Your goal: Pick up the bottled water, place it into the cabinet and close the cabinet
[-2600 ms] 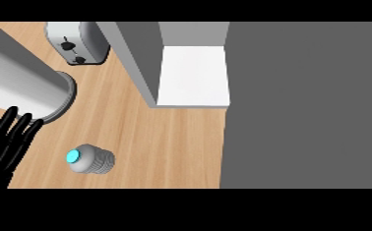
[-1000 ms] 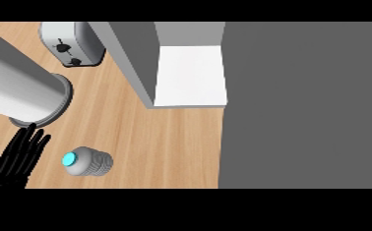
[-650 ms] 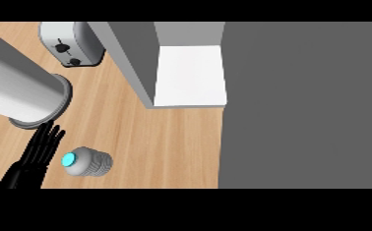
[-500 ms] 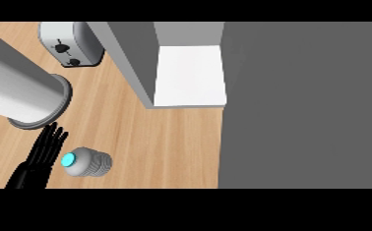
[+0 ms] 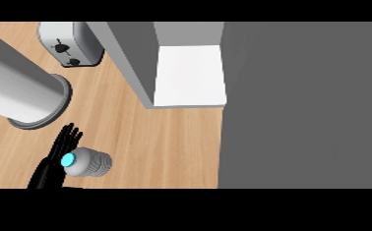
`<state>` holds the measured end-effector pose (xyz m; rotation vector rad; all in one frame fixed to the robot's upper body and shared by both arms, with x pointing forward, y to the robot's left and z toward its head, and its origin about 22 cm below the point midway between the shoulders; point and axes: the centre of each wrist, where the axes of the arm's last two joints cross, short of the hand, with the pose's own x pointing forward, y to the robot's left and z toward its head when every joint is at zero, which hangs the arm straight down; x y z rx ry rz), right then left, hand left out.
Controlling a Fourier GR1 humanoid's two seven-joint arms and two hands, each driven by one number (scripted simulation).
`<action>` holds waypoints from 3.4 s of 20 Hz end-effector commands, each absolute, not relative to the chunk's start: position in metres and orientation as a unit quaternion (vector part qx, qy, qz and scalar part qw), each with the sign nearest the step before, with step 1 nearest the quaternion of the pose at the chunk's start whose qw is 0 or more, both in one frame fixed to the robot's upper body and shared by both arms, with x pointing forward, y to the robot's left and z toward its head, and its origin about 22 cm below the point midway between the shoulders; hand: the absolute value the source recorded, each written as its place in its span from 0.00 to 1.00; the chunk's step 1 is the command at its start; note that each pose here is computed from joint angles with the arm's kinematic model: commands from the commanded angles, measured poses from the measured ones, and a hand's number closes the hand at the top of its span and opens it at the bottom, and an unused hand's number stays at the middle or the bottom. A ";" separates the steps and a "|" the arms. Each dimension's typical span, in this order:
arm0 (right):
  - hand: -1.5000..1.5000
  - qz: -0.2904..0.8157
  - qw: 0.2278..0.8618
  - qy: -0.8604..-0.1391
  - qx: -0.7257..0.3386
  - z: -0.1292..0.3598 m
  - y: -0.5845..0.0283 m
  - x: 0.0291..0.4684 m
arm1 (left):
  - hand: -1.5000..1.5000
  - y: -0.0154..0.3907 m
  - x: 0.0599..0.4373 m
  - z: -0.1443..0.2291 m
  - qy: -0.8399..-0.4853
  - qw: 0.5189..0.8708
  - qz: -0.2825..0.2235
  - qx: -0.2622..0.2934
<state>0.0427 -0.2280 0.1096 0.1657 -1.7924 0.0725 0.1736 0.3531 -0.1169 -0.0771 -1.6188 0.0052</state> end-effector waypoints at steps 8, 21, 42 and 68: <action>0.00 0.022 0.607 -0.791 0.064 0.129 -0.237 0.030 | 0.00 0.328 0.168 -0.165 -0.712 0.691 0.031 -0.122; 0.00 0.024 0.610 -0.790 0.065 0.129 -0.230 0.022 | 1.00 0.304 0.172 -0.180 -0.708 0.681 0.097 -0.160; 0.00 0.026 0.610 -0.789 0.076 0.122 -0.233 0.030 | 1.00 0.202 0.264 -0.131 -0.738 0.645 0.116 -0.158; 0.00 0.023 0.604 -0.793 0.072 0.120 -0.242 0.031 | 1.00 0.064 0.370 0.029 -0.759 0.651 0.017 -0.018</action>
